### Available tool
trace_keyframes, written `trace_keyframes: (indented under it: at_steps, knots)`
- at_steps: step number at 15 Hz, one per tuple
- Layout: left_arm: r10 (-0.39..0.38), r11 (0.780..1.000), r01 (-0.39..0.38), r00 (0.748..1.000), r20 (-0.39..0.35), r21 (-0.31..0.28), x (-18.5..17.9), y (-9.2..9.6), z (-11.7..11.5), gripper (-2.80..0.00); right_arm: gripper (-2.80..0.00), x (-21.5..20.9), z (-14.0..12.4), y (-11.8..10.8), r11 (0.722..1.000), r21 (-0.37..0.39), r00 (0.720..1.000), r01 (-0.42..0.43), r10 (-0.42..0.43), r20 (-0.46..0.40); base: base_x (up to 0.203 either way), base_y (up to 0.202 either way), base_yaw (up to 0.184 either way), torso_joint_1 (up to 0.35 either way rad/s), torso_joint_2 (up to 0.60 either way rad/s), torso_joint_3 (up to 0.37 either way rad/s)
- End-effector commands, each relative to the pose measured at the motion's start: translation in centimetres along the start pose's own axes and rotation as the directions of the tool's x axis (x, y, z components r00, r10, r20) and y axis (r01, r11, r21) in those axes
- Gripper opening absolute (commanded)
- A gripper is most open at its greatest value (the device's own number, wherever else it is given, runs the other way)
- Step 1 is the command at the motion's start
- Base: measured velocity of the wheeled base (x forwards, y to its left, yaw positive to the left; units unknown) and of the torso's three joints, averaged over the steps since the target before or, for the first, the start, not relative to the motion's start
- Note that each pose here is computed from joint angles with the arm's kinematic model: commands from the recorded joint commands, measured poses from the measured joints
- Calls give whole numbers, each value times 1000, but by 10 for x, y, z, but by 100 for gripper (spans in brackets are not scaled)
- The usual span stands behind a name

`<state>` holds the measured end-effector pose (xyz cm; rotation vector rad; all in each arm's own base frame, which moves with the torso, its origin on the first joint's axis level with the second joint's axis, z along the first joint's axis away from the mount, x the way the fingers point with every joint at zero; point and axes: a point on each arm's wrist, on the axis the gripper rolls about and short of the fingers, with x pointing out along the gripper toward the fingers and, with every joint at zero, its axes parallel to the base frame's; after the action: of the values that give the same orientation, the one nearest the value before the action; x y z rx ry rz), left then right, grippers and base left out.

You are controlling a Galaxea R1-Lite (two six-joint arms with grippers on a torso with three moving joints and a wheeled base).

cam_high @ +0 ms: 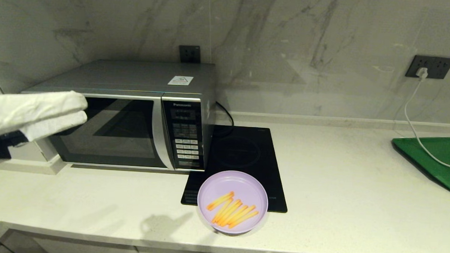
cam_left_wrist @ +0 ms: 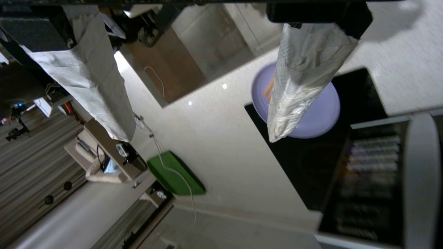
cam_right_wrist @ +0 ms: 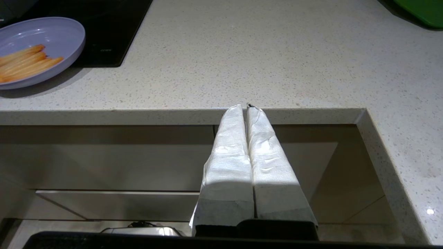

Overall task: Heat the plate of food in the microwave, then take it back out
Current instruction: Open the microwave oven

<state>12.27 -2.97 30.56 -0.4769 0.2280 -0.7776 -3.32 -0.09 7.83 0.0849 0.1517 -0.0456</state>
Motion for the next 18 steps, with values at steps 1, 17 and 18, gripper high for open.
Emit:
trace_keyframes:
  at_steps: [1, 17, 18]
  knots:
    - [-113, 993, 110, 990, -79, -48, 4, 51, 22, 0, -280, 0, 0, 0, 1000, 1, 1000, 1, -1, -1, 0, 0, 0, 0, 0, 0]
    - [-386, 913, 403, 900, -201, 54, 82, 282, -28, 0, -280, 0, 0, 0, 1000, 1, 1000, 0, 0, -1, 0, 0, 0, 0, 0, 0]
    - [-395, 909, 414, 895, -206, 53, 87, 284, -31, 0, -280, 0, 0, 0, 1000, 1, 1000, 0, 0, -1, 0, 0, 0, 0, 0, 0]
